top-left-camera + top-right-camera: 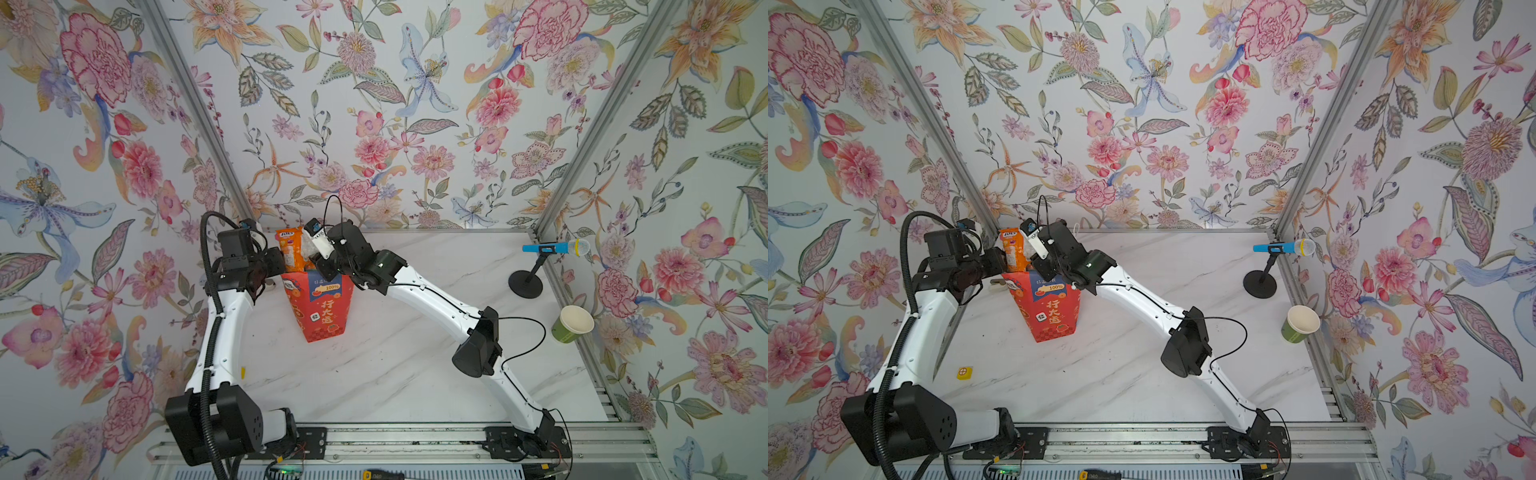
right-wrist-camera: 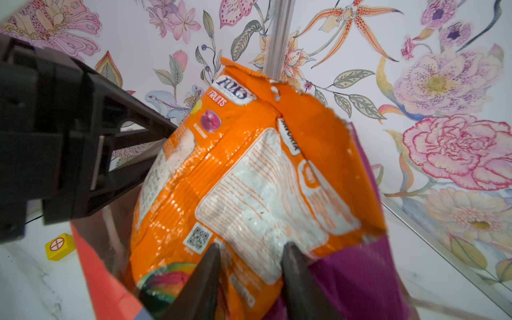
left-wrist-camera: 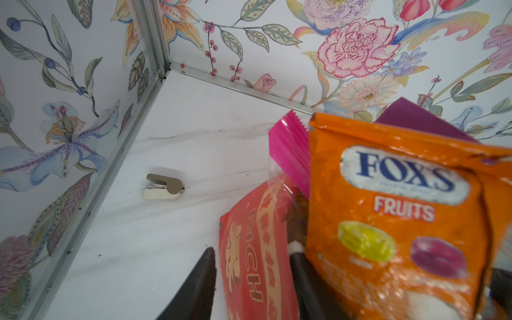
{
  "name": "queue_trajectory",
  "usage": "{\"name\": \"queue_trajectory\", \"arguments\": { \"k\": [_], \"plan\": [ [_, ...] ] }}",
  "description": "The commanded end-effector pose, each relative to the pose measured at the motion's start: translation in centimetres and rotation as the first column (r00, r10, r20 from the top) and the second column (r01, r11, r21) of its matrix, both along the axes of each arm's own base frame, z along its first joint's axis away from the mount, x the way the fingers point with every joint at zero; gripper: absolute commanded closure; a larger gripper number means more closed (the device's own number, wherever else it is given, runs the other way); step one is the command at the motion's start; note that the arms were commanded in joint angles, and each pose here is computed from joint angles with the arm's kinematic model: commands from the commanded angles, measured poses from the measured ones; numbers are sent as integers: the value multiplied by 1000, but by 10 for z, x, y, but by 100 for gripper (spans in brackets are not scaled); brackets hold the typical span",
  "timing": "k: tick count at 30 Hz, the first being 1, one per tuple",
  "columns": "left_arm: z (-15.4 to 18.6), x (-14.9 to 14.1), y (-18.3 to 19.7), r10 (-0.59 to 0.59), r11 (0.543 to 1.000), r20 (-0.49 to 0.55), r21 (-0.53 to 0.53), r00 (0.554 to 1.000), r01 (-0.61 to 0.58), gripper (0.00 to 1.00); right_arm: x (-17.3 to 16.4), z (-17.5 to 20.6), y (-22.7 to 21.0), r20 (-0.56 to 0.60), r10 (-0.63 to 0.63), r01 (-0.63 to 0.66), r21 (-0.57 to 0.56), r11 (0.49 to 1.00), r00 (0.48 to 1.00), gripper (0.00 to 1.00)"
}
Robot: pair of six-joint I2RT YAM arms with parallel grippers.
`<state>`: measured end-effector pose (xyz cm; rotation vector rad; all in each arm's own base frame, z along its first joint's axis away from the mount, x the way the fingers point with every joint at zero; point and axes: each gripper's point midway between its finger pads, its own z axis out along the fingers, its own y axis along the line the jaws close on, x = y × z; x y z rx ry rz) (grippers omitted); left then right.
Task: Place the snacks into the paper bag
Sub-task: Press the snack against the paper bag.
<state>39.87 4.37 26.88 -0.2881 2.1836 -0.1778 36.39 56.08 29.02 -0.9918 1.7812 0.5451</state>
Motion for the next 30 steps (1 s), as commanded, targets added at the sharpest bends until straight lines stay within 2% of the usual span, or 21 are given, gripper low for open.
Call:
{"name": "queue_trajectory", "arguments": {
  "k": [1, 3, 6, 14, 21, 25, 30],
  "plan": [
    [52, 0, -1, -6, 1000, 183, 13, 983, 4, 34, -16, -58, 6, -83, 30, -40, -124, 991, 996, 61],
    [57, -3, 0, 2, 1000, 208, 18, 978, -6, 15, -18, -65, 7, -100, 30, -43, -131, 990, 995, 62],
    [68, -8, 4, 21, 999, 253, 25, 967, -28, 1, -19, -71, 6, -109, 26, -41, -140, 989, 994, 62],
    [93, -19, -5, -10, 1000, 384, 17, 923, 4, 1, -17, -70, 5, -102, 16, -31, -144, 989, 995, 62],
    [96, -19, -12, -30, 999, 416, -25, 909, 45, 1, -22, -65, 5, -115, 31, -47, -136, 990, 993, 62],
    [104, -21, -10, -5, 998, 467, -50, 884, 32, 1, -27, -21, 2, -79, 54, -59, -63, 996, 995, 61],
    [121, -34, 0, 67, 997, 553, -75, 830, -31, 1, -41, 50, -2, -15, 105, -104, 62, 993, 994, 57]
  ]
}}
